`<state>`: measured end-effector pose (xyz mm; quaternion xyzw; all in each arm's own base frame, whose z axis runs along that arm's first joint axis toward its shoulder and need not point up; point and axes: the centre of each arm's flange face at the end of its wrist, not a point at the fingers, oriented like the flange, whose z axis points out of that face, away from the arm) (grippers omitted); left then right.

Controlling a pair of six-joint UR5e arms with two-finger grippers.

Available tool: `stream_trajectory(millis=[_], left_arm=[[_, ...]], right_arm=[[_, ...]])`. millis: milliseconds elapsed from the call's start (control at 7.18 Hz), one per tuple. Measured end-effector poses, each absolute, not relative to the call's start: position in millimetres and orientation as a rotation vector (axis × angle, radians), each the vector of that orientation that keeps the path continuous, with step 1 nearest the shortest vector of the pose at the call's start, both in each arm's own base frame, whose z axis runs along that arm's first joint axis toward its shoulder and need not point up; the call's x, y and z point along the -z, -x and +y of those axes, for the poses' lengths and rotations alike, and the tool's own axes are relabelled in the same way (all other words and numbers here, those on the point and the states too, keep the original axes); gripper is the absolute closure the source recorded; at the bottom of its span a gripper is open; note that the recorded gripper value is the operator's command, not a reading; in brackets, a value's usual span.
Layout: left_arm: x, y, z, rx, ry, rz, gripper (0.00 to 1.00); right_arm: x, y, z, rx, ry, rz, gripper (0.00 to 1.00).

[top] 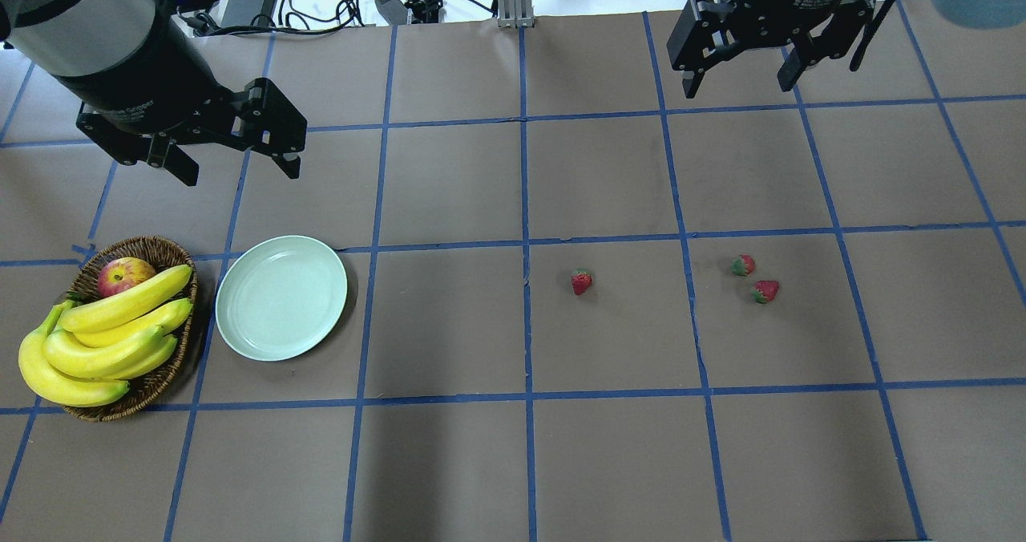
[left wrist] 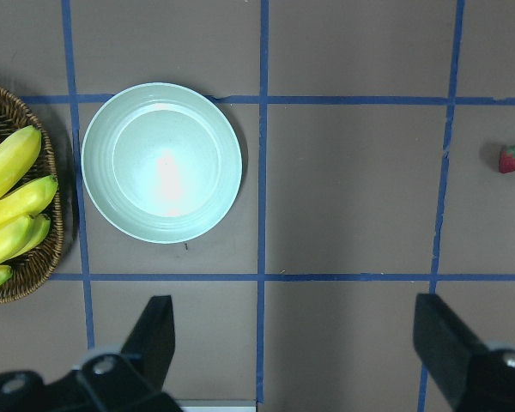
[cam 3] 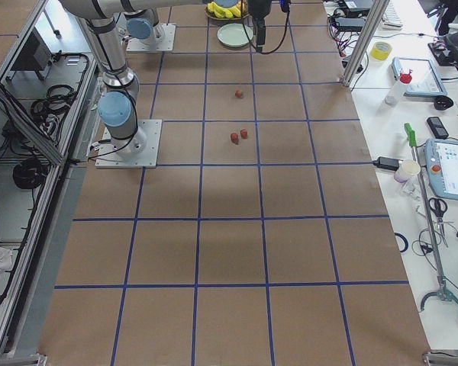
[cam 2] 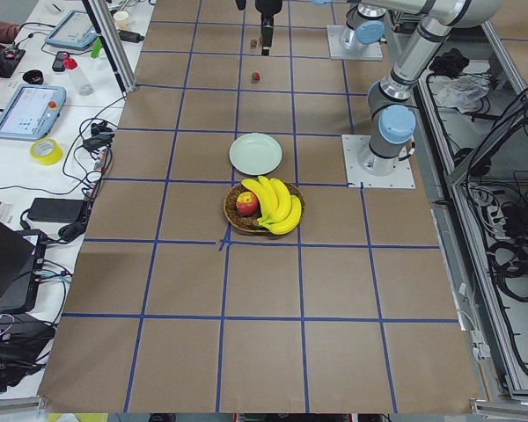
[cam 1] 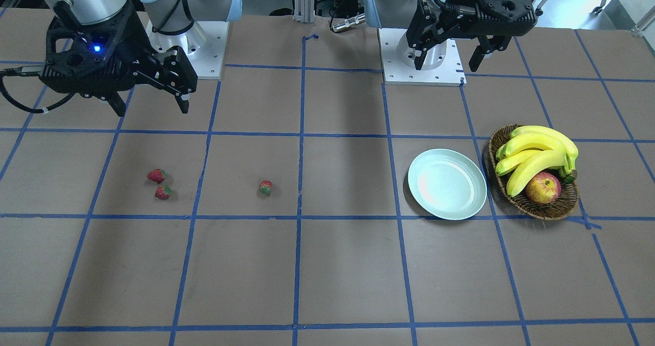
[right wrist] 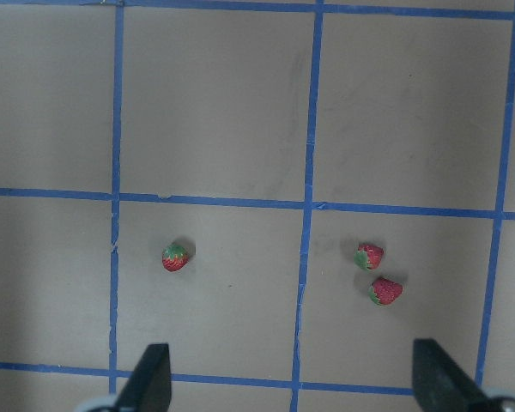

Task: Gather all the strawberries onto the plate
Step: 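Move the right gripper over the lone strawberry nearest the plate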

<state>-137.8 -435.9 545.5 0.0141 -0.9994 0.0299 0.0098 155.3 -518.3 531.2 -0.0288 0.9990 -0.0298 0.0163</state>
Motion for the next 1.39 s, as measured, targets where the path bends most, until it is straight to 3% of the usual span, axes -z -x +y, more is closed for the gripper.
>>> stream_trajectory(millis=[1392], left_arm=[[-541.2,142.7,-437.9,-0.096,0.023,-3.069,0.00]], right_arm=[[-527.1,-157.4,-519.3,0.077,0.092,3.107,0.00]])
